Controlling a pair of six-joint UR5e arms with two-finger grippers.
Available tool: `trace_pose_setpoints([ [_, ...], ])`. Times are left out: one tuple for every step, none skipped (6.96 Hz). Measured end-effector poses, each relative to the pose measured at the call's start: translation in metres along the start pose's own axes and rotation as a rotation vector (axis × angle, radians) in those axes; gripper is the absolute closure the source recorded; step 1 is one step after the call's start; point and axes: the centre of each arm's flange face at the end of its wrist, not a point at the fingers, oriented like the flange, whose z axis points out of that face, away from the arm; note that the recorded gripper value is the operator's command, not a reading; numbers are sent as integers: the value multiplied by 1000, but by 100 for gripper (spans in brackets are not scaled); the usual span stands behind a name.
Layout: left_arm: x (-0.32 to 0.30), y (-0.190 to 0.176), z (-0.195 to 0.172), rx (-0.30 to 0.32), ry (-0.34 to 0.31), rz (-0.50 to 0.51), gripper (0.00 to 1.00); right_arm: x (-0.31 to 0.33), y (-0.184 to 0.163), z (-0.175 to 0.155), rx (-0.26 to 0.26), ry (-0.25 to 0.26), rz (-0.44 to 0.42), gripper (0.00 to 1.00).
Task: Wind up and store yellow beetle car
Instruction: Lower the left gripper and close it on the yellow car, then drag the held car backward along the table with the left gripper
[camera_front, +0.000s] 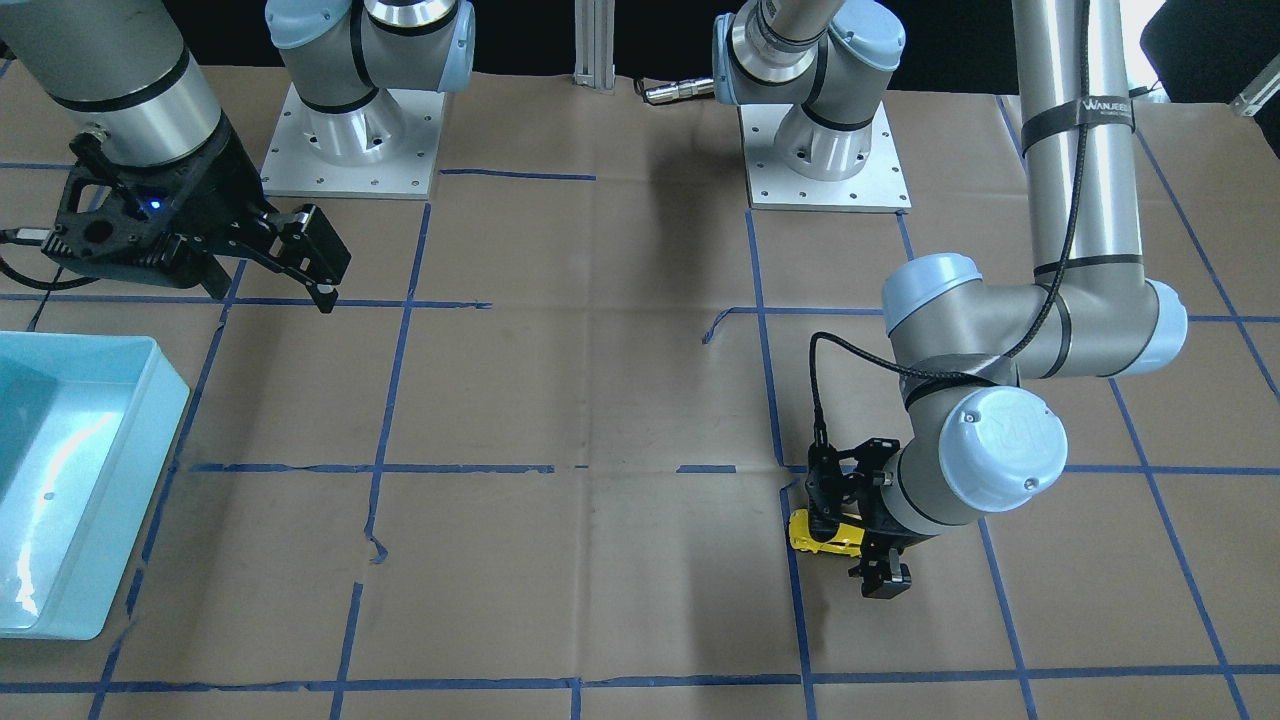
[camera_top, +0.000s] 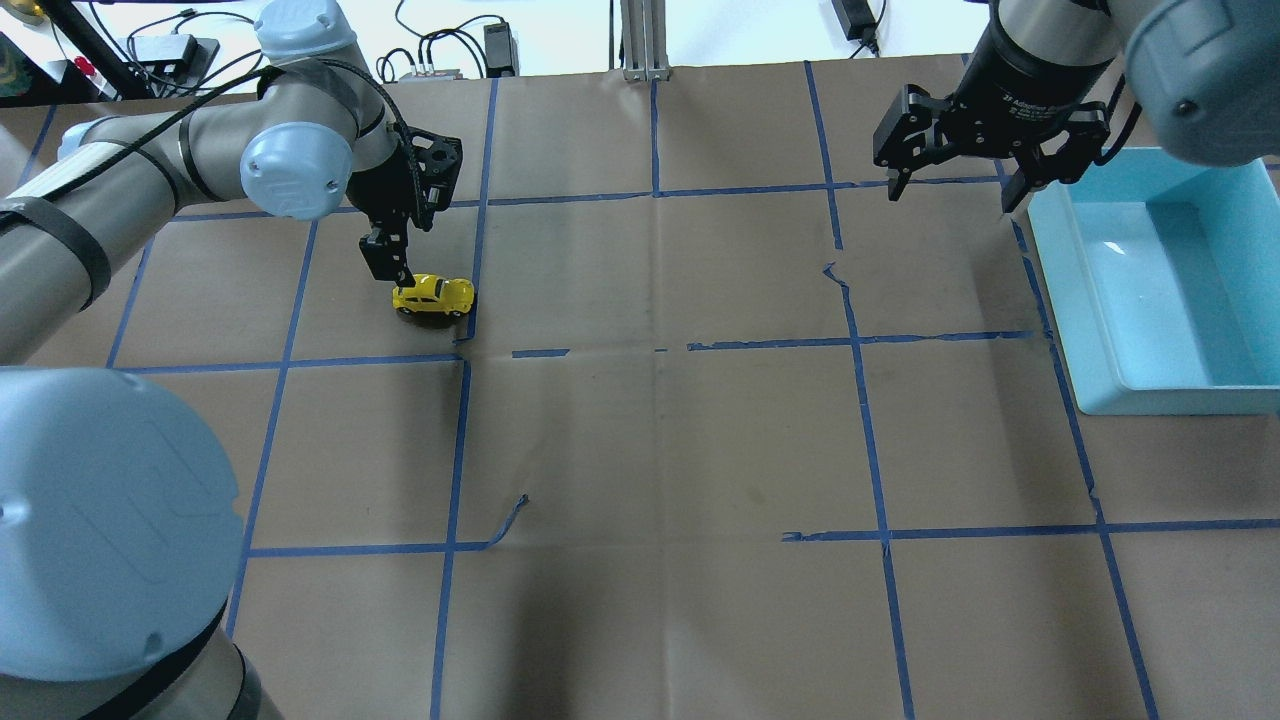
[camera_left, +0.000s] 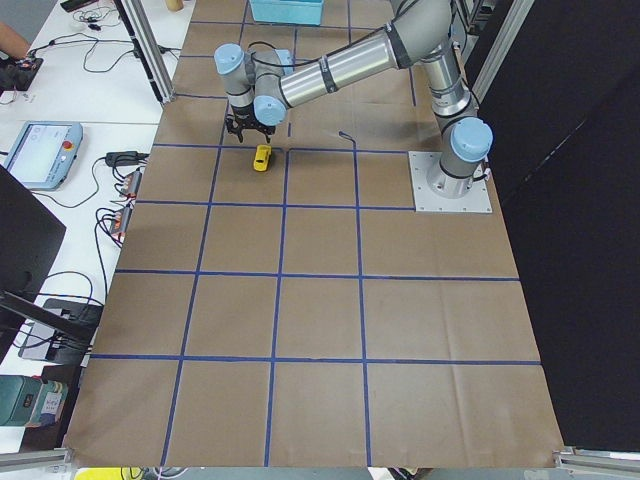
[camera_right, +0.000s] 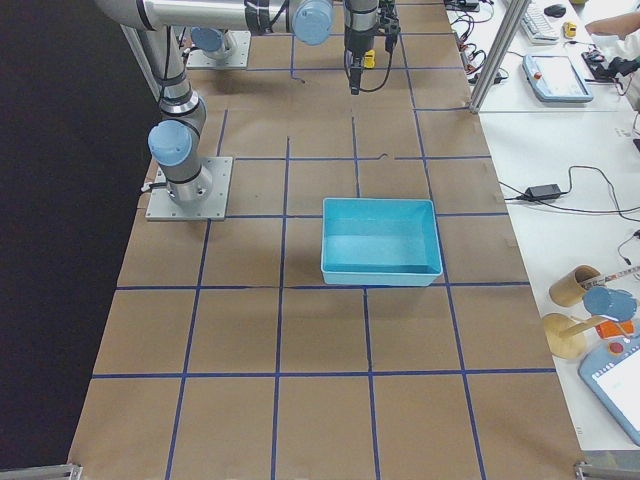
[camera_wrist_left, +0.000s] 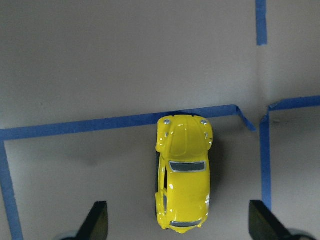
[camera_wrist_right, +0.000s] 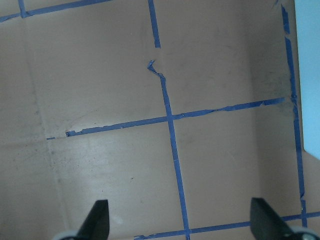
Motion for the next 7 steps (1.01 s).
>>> trace_pose_setpoints([
  [2, 0, 13, -1, -3, 4, 2, 0, 0, 1, -1, 0, -1, 0],
  [5, -1, 24, -4, -19, 8, 6, 0, -1, 3, -4, 1, -3, 0],
  [8, -1, 33, -7, -33, 10, 15, 0, -3, 6, -10, 3, -5, 0],
  [9, -1, 36, -8, -40, 12, 22, 0, -5, 8, -13, 5, -8, 0],
  [10, 0, 37, -9, -42, 14, 36, 0, -8, 8, -11, 7, -9, 0],
  [10, 0, 37, -10, -43, 15, 64, 0, -9, 8, -10, 8, -10, 0],
  [10, 0, 37, -10, -43, 15, 78, 0, -9, 8, -9, 8, -10, 0],
])
